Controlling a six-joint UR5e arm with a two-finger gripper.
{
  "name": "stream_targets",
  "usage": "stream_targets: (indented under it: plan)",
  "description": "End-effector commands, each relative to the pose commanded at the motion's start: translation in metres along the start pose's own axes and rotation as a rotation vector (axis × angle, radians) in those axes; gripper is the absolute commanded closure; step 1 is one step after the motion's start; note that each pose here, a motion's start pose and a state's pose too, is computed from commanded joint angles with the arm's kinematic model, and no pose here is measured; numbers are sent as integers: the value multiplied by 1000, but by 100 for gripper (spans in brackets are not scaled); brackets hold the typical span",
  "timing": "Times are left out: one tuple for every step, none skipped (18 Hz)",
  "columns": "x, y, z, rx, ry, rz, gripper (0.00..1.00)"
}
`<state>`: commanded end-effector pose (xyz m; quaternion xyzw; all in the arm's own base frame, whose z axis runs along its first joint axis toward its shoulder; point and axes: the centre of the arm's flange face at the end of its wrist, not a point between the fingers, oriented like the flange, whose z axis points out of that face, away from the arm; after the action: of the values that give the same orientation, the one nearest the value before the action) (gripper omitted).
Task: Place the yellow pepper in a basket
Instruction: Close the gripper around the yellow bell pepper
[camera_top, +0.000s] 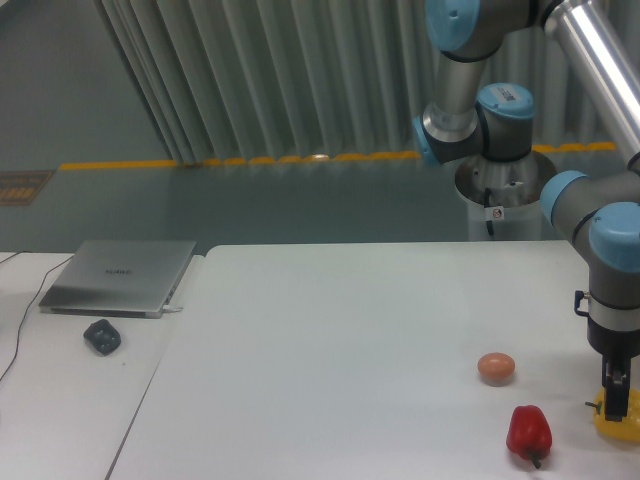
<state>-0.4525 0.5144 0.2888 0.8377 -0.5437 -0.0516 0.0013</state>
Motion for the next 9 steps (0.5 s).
stream_targets:
  plan:
    - [0,0,0,0,0,0,0]
    - [-1,0,0,-2,-1,0,0]
    - [0,0,3,-1,4,0,0]
    - [0,0,5,-1,8,0,0]
    - [0,0,7,1,12,0,0]
    - [1,0,8,0,14,0,0]
    - [1,0,9,0,16,2,0]
    - [1,1,9,0,16,0,0]
    - [2,1,10,-1,18,0,0]
